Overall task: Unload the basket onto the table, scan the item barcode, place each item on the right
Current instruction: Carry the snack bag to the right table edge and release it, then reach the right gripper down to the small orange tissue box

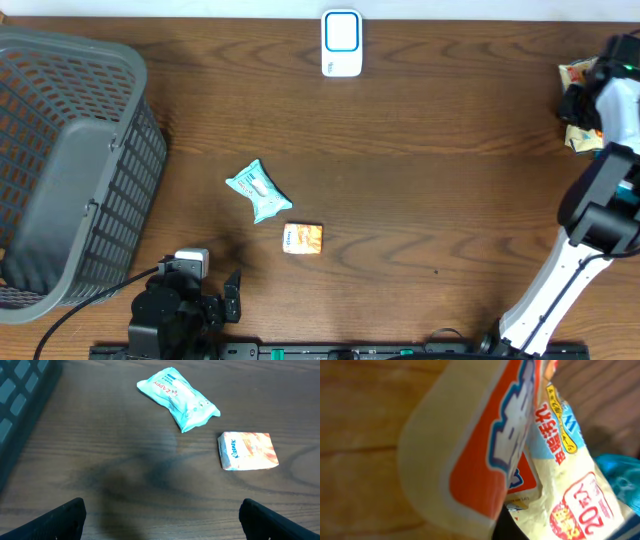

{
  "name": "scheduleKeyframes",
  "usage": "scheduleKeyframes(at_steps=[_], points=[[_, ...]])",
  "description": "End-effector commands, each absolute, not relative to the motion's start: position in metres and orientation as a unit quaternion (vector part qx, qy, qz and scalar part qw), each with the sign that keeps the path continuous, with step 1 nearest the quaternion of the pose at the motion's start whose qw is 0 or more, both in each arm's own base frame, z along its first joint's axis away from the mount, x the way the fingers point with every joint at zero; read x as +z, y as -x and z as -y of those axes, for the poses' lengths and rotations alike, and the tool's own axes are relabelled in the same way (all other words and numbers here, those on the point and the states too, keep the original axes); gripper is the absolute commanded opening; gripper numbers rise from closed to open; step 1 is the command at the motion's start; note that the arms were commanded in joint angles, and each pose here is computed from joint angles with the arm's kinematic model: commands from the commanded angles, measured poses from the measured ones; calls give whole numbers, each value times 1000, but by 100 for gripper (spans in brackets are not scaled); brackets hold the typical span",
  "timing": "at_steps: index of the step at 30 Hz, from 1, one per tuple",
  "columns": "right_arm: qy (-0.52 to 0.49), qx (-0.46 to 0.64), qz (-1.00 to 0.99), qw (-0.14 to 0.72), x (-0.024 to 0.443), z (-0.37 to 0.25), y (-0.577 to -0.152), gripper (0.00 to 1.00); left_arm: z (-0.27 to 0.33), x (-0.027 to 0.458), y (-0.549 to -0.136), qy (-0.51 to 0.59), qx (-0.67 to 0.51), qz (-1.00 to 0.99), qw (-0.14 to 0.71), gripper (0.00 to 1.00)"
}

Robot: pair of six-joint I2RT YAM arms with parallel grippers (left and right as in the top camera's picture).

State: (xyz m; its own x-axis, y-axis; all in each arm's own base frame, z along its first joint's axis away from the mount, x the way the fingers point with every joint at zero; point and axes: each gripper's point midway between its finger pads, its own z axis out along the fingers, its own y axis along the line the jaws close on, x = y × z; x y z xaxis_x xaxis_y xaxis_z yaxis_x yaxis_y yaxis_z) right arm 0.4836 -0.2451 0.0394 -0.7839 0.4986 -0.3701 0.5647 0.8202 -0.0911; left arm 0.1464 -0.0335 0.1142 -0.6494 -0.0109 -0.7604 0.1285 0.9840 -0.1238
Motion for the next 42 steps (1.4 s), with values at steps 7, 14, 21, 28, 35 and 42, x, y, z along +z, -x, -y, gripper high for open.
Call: scheduleKeyframes(at_steps=[7,14,21,28,35,42], points=[[-277,-62,-943,176,42,236,-489,3,36,116,-146,-40,-89,-903,418,98],[-306,-262,-908,117,43,296,-439,16,36,116,-146,-40,-89,-903,418,98],[-324,-194,-920,105,21,291,-428,99,36,116,-146,-40,-89,-903,418,98],[-299,-110,-932,174,76,251,-461,99,36,116,-146,-40,-89,-903,418,98],[-306,-13,-901,307,194,178,-493,99,36,116,-146,-40,-89,-903,418,98],[-258,147,-919,260,220,35,-486,99,36,116,-146,-40,-89,-903,418,98]])
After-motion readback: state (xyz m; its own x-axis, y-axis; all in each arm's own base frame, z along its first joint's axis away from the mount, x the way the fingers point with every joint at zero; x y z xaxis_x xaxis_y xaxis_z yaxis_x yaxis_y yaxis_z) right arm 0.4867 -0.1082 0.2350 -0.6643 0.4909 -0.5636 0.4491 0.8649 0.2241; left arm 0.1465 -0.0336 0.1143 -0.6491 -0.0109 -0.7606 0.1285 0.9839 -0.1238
